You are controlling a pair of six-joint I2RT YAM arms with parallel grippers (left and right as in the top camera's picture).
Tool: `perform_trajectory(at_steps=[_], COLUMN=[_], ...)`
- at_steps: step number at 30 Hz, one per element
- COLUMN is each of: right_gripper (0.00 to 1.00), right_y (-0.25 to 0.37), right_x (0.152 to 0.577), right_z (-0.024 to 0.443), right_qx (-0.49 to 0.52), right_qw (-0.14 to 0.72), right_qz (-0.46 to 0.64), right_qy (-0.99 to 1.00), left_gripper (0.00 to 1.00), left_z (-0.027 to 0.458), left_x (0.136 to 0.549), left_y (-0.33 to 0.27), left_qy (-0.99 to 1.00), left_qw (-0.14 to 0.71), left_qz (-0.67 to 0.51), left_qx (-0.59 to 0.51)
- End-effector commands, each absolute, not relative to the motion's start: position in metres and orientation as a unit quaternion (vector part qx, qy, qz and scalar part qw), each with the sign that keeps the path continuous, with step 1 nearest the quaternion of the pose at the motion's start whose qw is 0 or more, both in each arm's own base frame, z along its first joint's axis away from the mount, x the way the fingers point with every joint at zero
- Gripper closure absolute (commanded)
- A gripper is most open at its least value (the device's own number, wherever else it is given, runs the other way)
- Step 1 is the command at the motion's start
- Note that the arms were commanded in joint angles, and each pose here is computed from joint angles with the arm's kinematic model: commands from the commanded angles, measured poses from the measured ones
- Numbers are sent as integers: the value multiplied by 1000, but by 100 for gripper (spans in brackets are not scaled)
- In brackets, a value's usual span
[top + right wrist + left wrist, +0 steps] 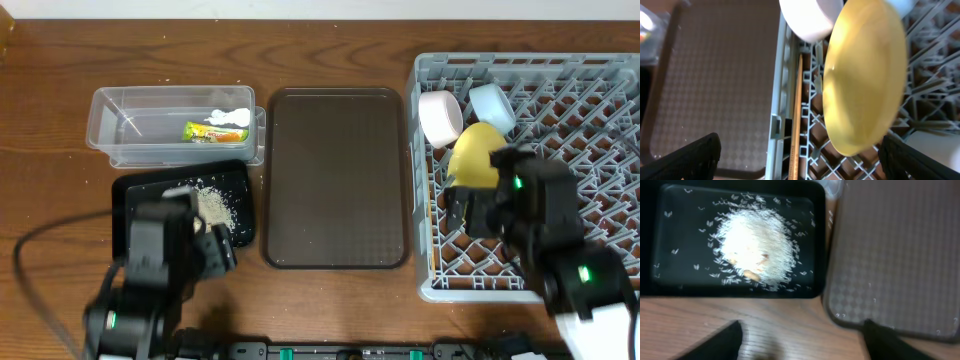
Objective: Sort waste into correct bins and load items into the dishwasher rack
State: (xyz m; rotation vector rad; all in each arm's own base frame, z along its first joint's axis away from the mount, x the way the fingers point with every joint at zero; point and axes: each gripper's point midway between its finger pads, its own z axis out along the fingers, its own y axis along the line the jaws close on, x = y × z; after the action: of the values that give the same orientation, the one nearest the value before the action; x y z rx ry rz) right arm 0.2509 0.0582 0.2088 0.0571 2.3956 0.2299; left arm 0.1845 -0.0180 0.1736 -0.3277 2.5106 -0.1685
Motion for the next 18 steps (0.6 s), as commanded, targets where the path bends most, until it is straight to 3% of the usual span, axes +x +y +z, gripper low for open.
perform_trajectory(at_steps=[1,10,18], right_gripper=[1,1,1], right_y=[49,44,44], right_x=[239,222,220], right_z=[196,156,152], right_qx=[48,46,46], right_qw=[368,328,322], right_qz=[74,61,59], right_qy=[926,942,944], left_gripper=[15,12,11], left_z=[171,176,176], left_x=[177,175,175], left_y=[-6,-6,-6], left_qy=[928,914,914], left_qw=[323,341,341], left_qz=[-54,-71,-71], left_qx=[-178,-207,-207])
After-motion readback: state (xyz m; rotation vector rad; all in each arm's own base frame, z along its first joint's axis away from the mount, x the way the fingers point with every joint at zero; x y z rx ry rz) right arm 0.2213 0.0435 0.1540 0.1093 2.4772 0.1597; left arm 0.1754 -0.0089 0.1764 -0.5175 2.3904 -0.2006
